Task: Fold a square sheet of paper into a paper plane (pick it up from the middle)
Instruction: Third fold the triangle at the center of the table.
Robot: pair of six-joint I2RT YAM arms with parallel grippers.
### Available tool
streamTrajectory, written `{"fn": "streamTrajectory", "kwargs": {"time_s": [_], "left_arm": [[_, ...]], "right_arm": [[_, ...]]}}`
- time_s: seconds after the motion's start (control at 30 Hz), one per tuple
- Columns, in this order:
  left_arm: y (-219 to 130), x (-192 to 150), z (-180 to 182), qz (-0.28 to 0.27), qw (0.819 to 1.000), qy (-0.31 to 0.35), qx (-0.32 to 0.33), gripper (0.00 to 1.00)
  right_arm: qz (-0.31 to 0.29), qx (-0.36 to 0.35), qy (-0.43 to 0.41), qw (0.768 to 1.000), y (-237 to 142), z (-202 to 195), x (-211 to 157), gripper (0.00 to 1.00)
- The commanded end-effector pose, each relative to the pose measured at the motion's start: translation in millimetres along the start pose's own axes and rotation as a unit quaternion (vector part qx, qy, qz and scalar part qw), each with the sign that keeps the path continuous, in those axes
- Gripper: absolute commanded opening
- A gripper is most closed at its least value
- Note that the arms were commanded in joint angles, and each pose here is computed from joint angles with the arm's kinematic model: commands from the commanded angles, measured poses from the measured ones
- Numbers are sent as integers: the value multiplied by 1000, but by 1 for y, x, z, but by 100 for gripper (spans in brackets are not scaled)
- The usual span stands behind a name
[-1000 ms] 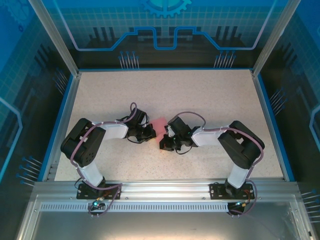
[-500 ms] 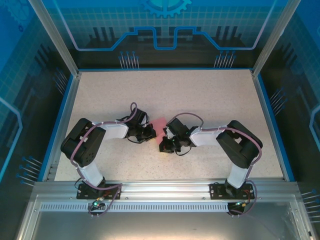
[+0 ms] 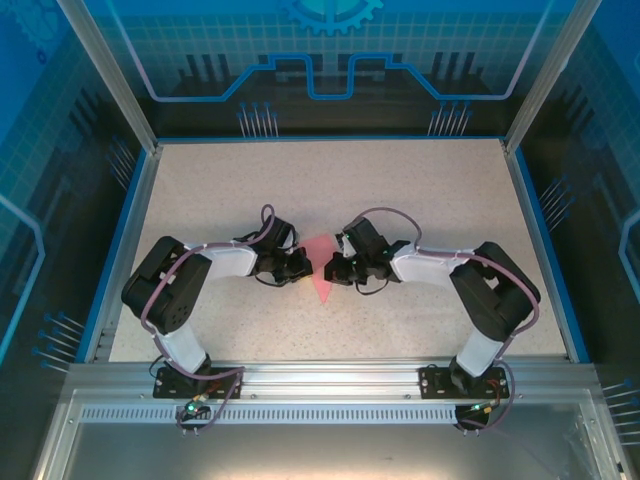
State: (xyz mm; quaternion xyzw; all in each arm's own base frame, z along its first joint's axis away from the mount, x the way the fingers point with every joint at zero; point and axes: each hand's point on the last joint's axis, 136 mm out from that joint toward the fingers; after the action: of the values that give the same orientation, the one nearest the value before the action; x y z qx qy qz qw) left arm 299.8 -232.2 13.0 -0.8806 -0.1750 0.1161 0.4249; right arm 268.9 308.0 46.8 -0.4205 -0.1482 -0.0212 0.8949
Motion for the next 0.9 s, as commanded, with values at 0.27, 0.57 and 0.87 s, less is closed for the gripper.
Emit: {"fn": "streamTrajectory", "kwargs": {"time_s": [0.27, 0.57, 0.87], "left_arm": [[-3, -6, 22, -1, 999, -2, 52, 0], [-14, -3, 0, -10, 1000, 16, 24, 0], [-37, -16, -26, -23, 999, 28, -34, 2]], "right_arm": [[16, -66, 25, 997, 16, -38, 2, 4], [40, -82, 67, 994, 29, -56, -10, 3], [55, -93, 91, 990, 29, -60, -17, 4]]}}
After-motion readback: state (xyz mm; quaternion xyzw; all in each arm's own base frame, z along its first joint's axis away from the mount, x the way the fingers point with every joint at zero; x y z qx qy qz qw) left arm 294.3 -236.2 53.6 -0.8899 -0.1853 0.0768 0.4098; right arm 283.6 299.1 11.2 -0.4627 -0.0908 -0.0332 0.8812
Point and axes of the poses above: each hand's point on the last joint's axis, 136 mm out from that joint toward the fingers, its own y axis out along the fingers, its own z axis along the line the jaws close on, x = y × z, and after that the axes turned 10 degrees about -y, right-handed
